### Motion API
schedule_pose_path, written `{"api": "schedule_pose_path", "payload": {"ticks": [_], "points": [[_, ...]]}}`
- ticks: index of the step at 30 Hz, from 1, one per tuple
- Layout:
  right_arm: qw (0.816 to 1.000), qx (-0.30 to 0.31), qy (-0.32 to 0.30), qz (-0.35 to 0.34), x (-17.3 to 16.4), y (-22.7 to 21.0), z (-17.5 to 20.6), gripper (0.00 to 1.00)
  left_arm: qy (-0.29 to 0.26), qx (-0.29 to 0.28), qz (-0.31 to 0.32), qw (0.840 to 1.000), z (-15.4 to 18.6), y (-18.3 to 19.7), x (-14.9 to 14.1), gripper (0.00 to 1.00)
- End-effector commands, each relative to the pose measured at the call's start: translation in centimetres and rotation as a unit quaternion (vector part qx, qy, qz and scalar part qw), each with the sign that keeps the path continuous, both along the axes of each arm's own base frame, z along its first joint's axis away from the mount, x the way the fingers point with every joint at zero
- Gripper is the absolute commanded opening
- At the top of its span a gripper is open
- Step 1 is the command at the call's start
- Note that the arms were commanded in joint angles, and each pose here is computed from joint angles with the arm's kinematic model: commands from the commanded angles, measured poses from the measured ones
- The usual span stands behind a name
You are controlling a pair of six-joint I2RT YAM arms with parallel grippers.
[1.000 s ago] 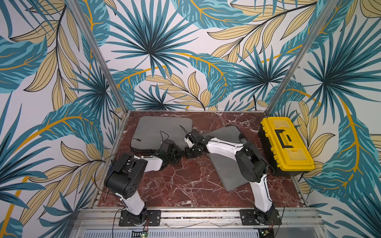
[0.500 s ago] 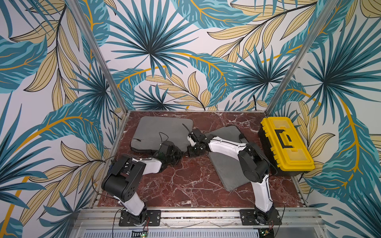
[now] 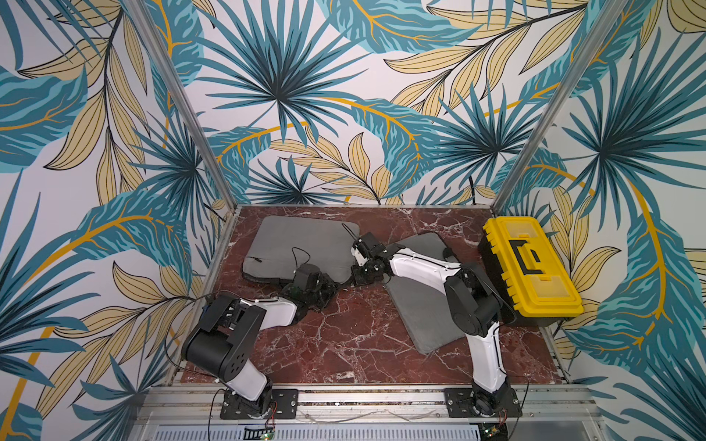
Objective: Open the zippered laptop bag and take out the laptop
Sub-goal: Unzip the zipper on the zippered laptop bag.
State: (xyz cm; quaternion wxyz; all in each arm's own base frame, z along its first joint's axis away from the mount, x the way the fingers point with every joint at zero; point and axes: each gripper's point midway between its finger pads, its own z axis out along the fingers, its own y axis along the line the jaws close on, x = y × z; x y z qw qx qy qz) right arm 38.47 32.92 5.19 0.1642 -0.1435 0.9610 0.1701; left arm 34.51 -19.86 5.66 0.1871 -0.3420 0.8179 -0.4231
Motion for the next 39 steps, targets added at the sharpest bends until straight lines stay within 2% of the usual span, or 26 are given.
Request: {"api": "schedule_pose_path", "payload": {"ticks": [1, 22, 28, 31, 37, 39], "points": [[0.998, -0.051, -0.022, -0.033, 2.7, -3.4, -0.6, 0.0, 0.038, 0.02, -0.014, 0.999, -2.5, 0.9, -2.2, 0.0], [0.992, -0.098, -0.054, -0.059, 6.7, -6.3, 0.0, 0.0, 0.062, 0.038, -0.036, 0.997, -2.7, 1.6, -3.7, 0.0], [0.995, -0.071, -0.042, -0.059, 6.2, -5.6, -0.1, 0.0, 0.058, 0.035, -0.046, 0.997, -2.5, 1.2, -3.2, 0.0], [0.996, -0.054, -0.044, -0.057, 5.8, -5.2, 0.4, 0.11, 0.053, 0.034, -0.048, 0.997, -2.1, 1.0, -2.8, 0.0], [0.997, -0.024, -0.057, -0.055, 5.0, -4.9, 2.1, 0.26, 0.012, 0.036, -0.042, 0.998, 0.3, 1.1, -1.8, 0.27], [0.996, -0.016, -0.068, -0.056, 5.0, -5.0, 3.1, 0.31, -0.003, 0.035, -0.038, 0.999, 1.2, 1.2, -1.6, 0.32]]}}
